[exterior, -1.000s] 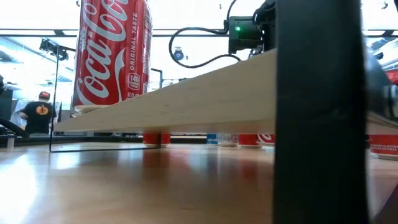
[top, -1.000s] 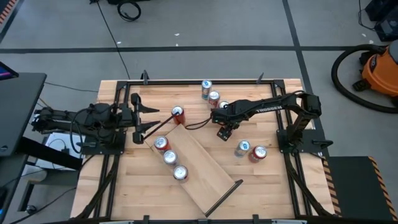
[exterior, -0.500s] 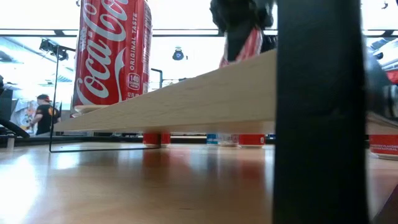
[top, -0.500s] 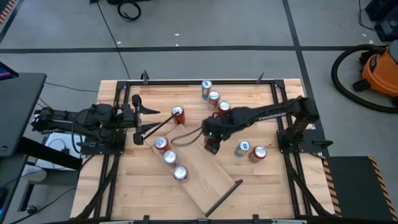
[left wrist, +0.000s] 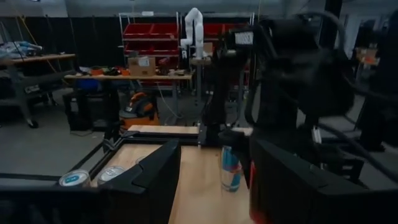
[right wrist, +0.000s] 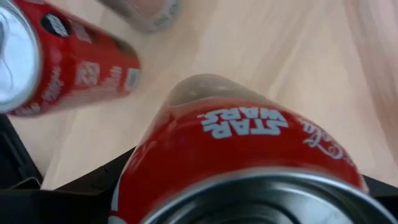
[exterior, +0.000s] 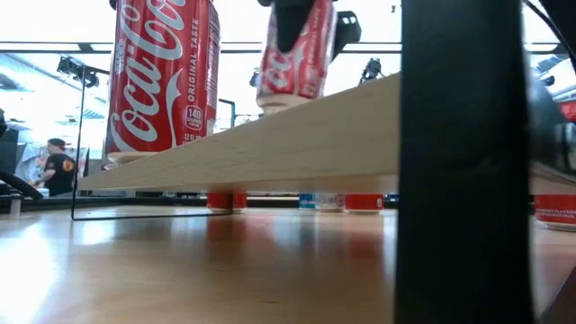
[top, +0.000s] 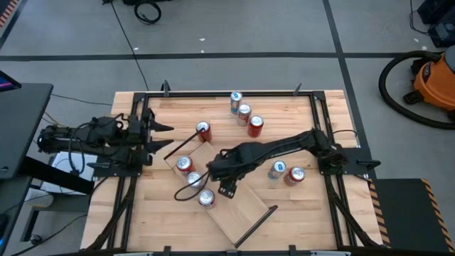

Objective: Place canned beverage on shelf
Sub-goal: Put the red soda can on the shelf aligned with the other red soda can

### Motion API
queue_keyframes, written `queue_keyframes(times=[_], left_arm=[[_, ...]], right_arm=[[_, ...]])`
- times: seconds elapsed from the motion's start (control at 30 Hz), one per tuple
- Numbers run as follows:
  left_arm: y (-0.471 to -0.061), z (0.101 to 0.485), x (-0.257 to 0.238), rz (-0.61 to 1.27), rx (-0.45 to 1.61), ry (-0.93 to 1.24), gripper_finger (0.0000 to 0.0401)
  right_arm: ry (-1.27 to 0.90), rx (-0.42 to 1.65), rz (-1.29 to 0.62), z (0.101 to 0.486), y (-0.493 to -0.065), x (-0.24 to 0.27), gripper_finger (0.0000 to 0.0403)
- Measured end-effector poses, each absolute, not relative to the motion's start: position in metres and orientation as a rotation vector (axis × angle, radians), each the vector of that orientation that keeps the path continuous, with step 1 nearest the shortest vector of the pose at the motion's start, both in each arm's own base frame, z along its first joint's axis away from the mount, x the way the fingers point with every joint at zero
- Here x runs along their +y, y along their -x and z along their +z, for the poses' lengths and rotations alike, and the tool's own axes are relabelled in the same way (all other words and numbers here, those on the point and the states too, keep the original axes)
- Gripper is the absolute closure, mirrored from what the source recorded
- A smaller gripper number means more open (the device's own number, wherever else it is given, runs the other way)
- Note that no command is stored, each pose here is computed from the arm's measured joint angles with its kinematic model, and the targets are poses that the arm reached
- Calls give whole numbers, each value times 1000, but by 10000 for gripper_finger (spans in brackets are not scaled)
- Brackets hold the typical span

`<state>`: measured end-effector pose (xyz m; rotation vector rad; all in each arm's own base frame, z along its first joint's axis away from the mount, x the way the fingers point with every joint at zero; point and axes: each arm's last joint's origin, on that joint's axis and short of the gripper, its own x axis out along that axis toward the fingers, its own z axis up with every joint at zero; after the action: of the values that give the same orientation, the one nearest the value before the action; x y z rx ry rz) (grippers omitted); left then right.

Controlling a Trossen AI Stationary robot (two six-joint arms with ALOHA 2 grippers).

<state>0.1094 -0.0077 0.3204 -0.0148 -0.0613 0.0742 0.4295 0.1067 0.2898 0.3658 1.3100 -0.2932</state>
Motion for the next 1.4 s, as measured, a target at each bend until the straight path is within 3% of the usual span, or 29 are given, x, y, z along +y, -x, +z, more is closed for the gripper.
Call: queue_keyframes(times=[0.33,1.4], left_arm=[[-114,318,-8,73,-43,98,191],[-120,318,-9,74,-35,77,191]], right_arm=[[-297,1359,-259,260,-445,126,80],[-296,1300,-334,258,-447,131,74]])
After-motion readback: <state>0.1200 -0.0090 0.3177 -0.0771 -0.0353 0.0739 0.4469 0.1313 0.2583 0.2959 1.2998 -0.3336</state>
